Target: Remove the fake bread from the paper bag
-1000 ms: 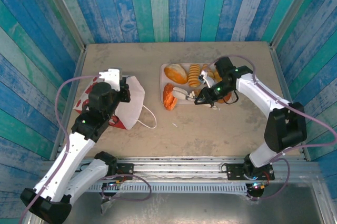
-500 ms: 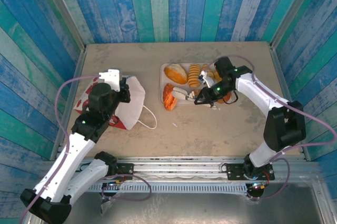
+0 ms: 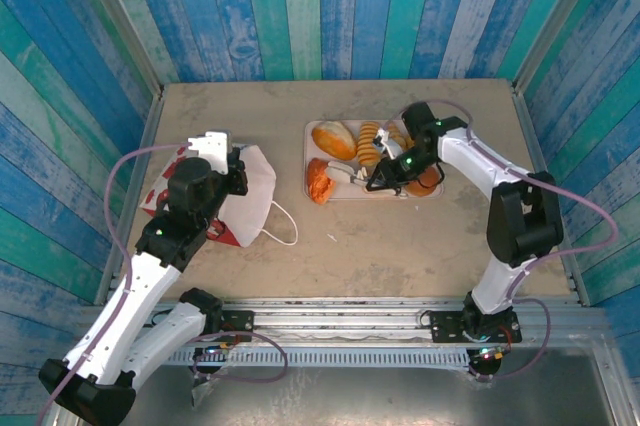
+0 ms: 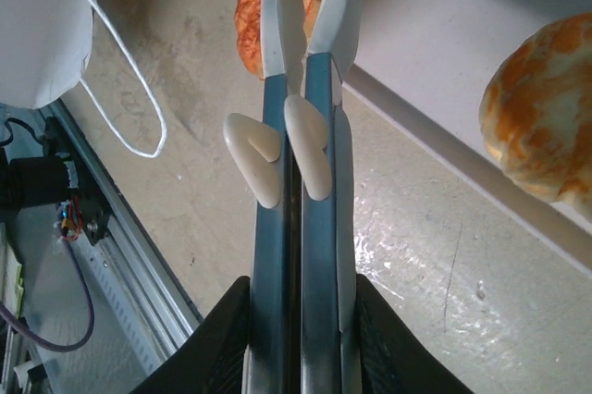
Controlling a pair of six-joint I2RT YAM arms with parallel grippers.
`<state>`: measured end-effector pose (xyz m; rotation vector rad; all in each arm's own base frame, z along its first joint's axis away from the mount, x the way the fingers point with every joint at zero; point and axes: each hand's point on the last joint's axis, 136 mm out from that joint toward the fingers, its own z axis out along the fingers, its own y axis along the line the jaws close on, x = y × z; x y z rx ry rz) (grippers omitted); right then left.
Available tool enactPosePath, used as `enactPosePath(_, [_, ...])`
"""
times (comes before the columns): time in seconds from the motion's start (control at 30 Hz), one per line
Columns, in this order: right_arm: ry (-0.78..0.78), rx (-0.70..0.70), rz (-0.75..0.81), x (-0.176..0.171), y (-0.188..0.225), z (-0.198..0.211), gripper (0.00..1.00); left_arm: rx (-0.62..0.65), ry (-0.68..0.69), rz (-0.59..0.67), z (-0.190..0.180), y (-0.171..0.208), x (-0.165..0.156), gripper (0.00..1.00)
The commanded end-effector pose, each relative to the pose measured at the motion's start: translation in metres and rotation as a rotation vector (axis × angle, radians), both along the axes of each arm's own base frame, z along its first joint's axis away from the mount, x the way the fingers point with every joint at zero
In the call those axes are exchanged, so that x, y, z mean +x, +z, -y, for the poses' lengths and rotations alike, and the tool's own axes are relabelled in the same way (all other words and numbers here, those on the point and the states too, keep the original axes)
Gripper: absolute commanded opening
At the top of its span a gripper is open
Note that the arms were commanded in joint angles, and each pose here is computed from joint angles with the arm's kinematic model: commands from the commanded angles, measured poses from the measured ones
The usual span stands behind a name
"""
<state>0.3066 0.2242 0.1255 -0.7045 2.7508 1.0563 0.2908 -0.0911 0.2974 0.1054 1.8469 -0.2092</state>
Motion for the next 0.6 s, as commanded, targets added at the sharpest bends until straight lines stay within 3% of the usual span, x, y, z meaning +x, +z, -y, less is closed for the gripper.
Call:
enactPosePath(0.0, [0.003,-0.025,0.039,0.011,0.001,0.003,0.29,-0.006,-0.013,0.027,0.003,0.006,0.001,0.00])
enactPosePath(0.23, [-0.012,-0.051,0.090,0.018,0.020,0.007,0.46,-0.014,-0.018,0.021,0.005,0.005,0.002,0.00])
enactPosePath(0.47, [-0.029,-0.127,0.158,0.005,0.038,0.008,0.49,-0.011,-0.014,0.021,0.004,0.005,0.002,0.00])
enactPosePath(0.57, [-0.049,-0.264,0.233,0.000,0.038,0.005,0.52,-0.011,-0.015,0.016,0.005,0.003,0.003,0.00])
